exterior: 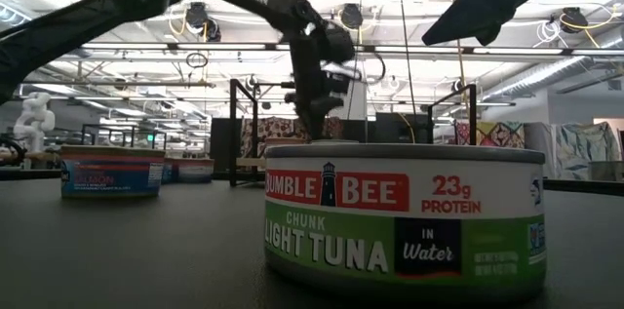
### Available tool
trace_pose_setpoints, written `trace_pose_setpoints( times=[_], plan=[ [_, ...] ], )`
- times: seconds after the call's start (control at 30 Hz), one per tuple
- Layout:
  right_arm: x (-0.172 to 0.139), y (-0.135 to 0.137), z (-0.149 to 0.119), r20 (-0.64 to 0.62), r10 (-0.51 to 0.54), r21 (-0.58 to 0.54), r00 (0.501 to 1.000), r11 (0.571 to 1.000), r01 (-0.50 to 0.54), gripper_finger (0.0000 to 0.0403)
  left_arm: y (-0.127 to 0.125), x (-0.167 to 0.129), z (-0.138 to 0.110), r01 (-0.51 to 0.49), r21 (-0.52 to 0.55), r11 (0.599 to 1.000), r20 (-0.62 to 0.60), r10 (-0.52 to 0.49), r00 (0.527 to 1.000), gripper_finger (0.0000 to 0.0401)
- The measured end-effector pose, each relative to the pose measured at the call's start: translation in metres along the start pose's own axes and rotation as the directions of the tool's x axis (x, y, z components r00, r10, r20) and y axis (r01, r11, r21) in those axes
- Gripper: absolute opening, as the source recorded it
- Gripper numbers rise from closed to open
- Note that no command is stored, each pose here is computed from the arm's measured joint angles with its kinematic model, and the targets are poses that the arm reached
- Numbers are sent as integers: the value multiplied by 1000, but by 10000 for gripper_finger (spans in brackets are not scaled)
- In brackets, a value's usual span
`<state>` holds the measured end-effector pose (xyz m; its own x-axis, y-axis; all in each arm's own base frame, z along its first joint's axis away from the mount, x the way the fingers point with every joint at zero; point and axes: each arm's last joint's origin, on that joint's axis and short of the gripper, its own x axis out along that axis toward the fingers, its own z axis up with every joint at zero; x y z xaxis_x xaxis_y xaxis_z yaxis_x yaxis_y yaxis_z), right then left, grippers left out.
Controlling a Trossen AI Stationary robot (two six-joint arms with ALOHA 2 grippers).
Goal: Stack canned seafood by type on shelf
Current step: Adjust the tuna cans and align them by color on the shelf, then put the center blue tuna can on the shelf
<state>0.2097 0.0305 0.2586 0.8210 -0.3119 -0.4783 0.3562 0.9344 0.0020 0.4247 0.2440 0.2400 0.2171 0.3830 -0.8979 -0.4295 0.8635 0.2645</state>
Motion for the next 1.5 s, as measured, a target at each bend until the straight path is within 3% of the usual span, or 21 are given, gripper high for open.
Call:
trace_pose_setpoints(
  times=[0.23,0.4,0.6,0.87,1.1,1.27,1.33,1.5],
  plan=[
    [0,0,0,0,0,0,1000,1000,0,0,-8,-30,7,4,39,999,93,-7,996,77],
    [0,0,0,-2,5,2,1000,1000,-5,0,-18,-51,9,93,80,992,148,-104,984,77],
    [0,1,-1,-8,10,10,1000,1000,-10,0,-31,-97,-6,132,133,982,97,-146,985,77],
    [-2,5,-1,-16,72,50,997,996,-71,0,-51,-184,-46,185,160,970,143,-208,968,77],
    [-6,17,-3,-21,172,97,985,981,-169,0,-85,-213,-115,252,157,955,212,-282,936,77],
    [-2,32,-1,35,224,108,974,968,-226,0,-114,-202,-175,317,171,933,377,-359,853,77],
    [2,38,0,61,240,112,969,963,-245,0,-126,-193,-197,347,201,916,472,-401,785,77],
    [16,49,1,113,257,124,960,955,-270,0,-149,-159,-251,406,300,863,662,-495,563,77]
  ],
)
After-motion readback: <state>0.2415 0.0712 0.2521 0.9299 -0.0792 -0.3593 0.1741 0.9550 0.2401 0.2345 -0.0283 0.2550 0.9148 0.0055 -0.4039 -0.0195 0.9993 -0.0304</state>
